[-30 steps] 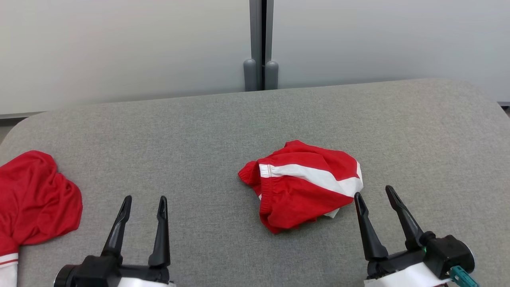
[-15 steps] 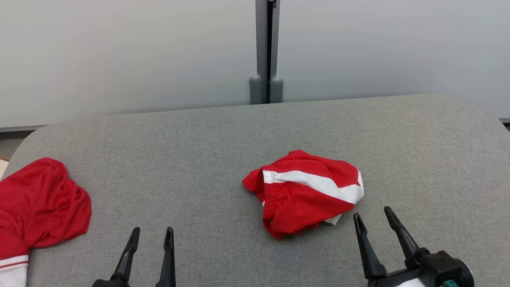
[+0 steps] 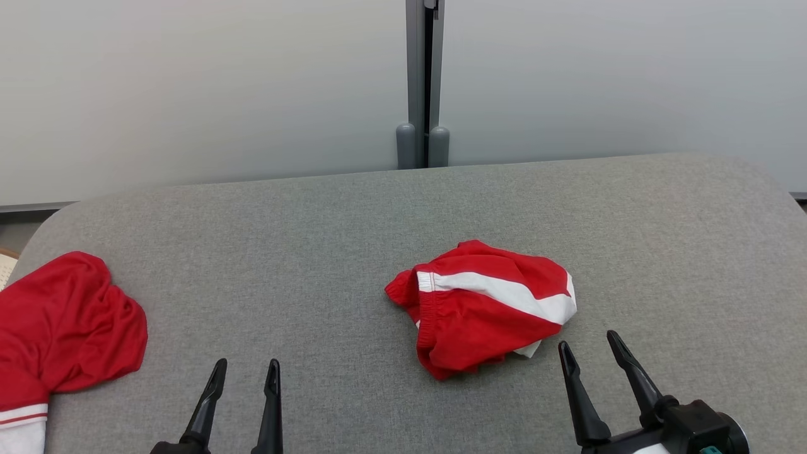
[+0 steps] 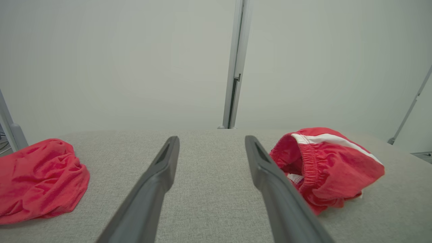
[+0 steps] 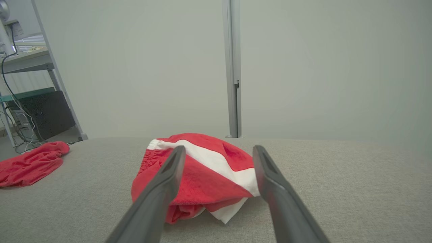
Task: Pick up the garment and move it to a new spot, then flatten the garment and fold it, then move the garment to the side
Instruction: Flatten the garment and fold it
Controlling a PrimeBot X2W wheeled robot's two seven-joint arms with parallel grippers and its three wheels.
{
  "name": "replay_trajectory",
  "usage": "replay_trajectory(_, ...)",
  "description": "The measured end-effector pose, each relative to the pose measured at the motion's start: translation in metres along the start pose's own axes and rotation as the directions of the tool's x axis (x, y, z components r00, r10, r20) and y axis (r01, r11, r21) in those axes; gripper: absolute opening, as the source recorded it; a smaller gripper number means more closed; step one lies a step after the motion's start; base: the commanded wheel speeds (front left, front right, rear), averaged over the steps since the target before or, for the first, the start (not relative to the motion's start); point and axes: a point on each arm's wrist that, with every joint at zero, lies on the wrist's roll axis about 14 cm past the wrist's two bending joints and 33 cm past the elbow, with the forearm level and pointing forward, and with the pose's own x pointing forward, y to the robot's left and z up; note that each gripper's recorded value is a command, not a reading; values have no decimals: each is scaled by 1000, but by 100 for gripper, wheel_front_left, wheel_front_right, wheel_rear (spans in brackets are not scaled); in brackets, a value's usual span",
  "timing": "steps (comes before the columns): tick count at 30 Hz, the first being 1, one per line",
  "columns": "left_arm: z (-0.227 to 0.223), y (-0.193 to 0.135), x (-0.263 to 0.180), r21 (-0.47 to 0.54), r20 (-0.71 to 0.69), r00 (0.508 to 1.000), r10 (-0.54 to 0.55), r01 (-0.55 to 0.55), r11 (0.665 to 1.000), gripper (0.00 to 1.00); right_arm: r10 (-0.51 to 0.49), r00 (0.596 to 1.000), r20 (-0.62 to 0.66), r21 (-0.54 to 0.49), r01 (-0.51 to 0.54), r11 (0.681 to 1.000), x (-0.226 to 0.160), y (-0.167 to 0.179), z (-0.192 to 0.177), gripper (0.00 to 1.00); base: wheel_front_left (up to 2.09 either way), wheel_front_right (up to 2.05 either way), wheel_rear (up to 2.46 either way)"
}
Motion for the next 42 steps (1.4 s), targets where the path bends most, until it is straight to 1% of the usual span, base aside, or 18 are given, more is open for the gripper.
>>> replay_trajectory(8, -3, -1, 0, 1, -9, 1000, -3, 3, 1000, 100, 3, 1000, -7, 4, -3, 1000, 1, 1, -2, 100, 0, 0, 0)
replay_trajectory(15, -12, -8, 10, 14, -38, 998, -42, 43, 999, 100, -13, 1000, -8, 6, 13, 1000, 2, -4, -2, 100, 0, 0, 0)
replay_trajectory(16, -17, -10, 11, -6, -52, 997, -54, 54, 999, 100, -19, 1000, -9, 7, 19, 1000, 2, -6, -3, 100, 0, 0, 0)
replay_trajectory(18, -29, -16, 13, -124, -87, 993, -83, 71, 990, 100, -29, 999, -19, 7, 29, 1000, 1, -9, -6, 100, 0, 0, 0)
replay_trajectory(20, -41, -26, 16, -240, -119, 986, -120, 89, 967, 100, -36, 999, -27, 7, 37, 999, 2, -12, -8, 100, 0, 0, 0)
replay_trajectory(21, -46, -32, 20, -280, -129, 981, -142, 102, 955, 100, -41, 999, -30, 5, 41, 999, 3, -14, -9, 100, 0, 0, 0)
replay_trajectory(26, -59, -72, 48, -393, -157, 951, -265, 186, 901, 100, -58, 997, -49, -2, 58, 998, 8, -22, -14, 100, 0, 0, 0)
replay_trajectory(27, -61, -84, 53, -424, -169, 939, -300, 205, 882, 100, -60, 997, -49, -3, 60, 998, 10, -23, -14, 100, 0, 0, 0)
replay_trajectory(28, -60, -106, 65, -496, -184, 911, -369, 238, 835, 100, -64, 996, -55, -3, 64, 998, 12, -25, -16, 100, 0, 0, 0)
replay_trajectory(30, -56, -120, 77, -530, -187, 886, -424, 272, 803, 100, -69, 996, -63, -3, 69, 998, 14, -27, -19, 100, 0, 0, 0)
replay_trajectory(34, -66, -123, 92, -564, -251, 841, -479, 275, 779, 100, -81, 994, -71, -5, 80, 997, 17, -32, -21, 100, 0, 0, 0)
replay_trajectory(37, -71, -130, 100, -606, -286, 806, -518, 266, 749, 100, -102, 992, -80, -8, 101, 995, 16, -39, -24, 100, 0, 0, 0)
replay_trajectory(40, -80, -137, 102, -649, -330, 761, -558, 247, 720, 100, -118, 989, -85, -11, 118, 993, 17, -45, -25, 100, 0, 0, 0)
replay_trajectory(42, -85, -137, 103, -663, -347, 745, -570, 236, 711, 100, -128, 988, -90, -12, 127, 992, 16, -48, -26, 100, 0, 0, 0)
